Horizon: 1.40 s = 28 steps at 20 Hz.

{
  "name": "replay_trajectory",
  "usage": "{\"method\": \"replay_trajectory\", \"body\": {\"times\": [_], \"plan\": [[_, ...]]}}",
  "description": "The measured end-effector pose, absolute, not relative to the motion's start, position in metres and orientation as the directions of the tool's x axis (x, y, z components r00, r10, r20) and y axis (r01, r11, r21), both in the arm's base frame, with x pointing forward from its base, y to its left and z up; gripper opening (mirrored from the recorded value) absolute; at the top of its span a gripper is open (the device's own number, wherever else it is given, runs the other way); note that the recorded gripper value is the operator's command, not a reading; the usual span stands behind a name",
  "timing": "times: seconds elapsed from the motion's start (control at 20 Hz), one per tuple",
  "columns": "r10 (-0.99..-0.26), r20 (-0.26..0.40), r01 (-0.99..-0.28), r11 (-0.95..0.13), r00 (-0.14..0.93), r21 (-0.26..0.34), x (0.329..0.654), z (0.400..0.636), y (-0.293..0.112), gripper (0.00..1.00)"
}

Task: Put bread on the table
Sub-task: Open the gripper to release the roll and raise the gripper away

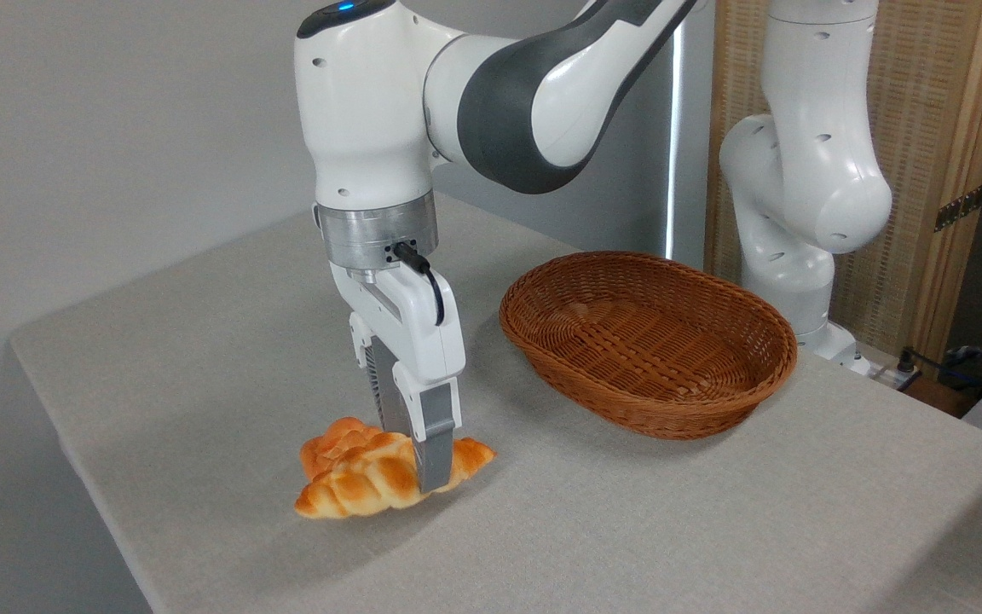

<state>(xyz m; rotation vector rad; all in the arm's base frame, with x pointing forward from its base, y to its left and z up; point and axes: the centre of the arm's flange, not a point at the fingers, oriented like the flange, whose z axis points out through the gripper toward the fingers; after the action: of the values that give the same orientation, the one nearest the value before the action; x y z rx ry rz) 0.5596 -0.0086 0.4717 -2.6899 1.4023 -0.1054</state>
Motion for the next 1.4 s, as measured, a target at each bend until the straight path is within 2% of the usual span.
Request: {"method": "replay_trajectory", "body": {"times": [0.4, 0.5, 0.7, 0.95, 1.15, 1.3, 1.4], "plan": [[-0.820, 0.015, -0.812, -0.568, 0.571, -0.130, 0.561, 0.474, -0.010, 1.00], [-0.808, 0.027, -0.798, -0.586, 0.588, -0.140, 0.563, 0.481, -0.010, 1.00], [-0.725, 0.085, -0.706, -0.687, 0.684, -0.173, 0.573, 0.527, -0.017, 1.00], [-0.674, 0.020, -0.671, -0.737, 0.738, -0.082, 0.558, 0.584, -0.056, 1.00], [-0.639, 0.038, -0.640, -0.768, 0.768, 0.025, 0.545, 0.624, -0.068, 1.00], [-0.630, 0.036, -0.631, -0.775, 0.776, 0.038, 0.540, 0.640, -0.061, 1.00], [-0.635, 0.028, -0.636, -0.771, 0.772, 0.043, 0.539, 0.642, -0.061, 1.00]]}}
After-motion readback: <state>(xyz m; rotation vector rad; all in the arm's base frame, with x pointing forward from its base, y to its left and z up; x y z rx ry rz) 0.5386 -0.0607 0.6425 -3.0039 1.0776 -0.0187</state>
